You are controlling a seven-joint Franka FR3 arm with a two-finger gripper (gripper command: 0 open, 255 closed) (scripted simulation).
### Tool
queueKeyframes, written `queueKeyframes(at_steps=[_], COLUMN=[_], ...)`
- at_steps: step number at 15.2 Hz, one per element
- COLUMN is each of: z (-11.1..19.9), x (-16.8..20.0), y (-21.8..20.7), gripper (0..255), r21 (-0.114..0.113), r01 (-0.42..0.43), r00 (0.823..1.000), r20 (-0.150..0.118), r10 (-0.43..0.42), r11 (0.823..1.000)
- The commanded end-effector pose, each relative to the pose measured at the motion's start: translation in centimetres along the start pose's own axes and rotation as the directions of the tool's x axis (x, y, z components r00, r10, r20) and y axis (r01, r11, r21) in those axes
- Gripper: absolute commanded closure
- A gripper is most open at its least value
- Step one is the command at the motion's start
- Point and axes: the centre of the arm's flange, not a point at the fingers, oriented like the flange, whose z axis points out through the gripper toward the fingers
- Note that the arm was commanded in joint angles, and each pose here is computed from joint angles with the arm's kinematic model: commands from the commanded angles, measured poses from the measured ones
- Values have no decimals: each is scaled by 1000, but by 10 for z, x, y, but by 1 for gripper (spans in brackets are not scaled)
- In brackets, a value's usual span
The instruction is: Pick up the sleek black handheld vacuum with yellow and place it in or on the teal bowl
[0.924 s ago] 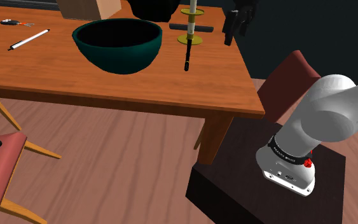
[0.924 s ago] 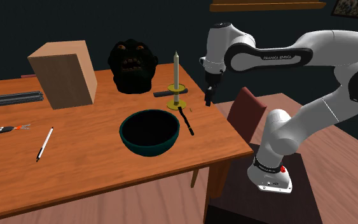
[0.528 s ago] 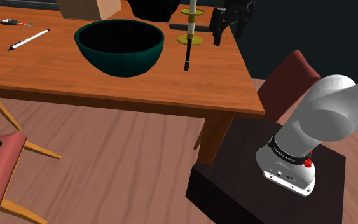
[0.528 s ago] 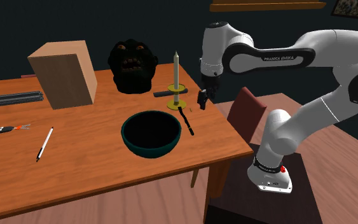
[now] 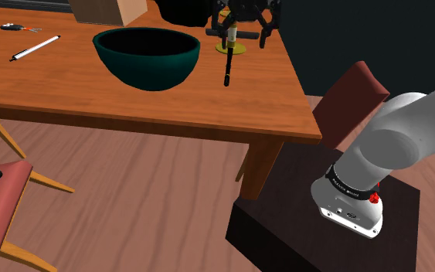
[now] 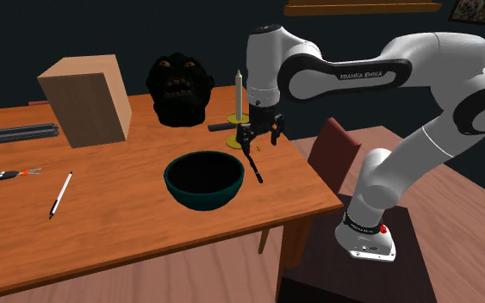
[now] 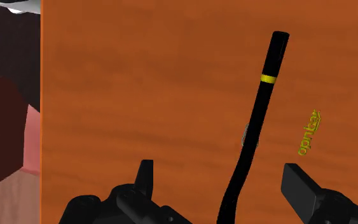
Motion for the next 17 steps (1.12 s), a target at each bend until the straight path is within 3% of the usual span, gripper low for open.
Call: queueKeyframes(at_steps=[1,10,17], z=[-6,32,32], x=[0,1,1], y=[-26,-31,-31], gripper=[0,0,0], r21=[4,5,5], r01=[-139,-165,-165], r00=[990,986,986], r20=[8,10,10], r10=[138,165,165], r11=[990,986,986])
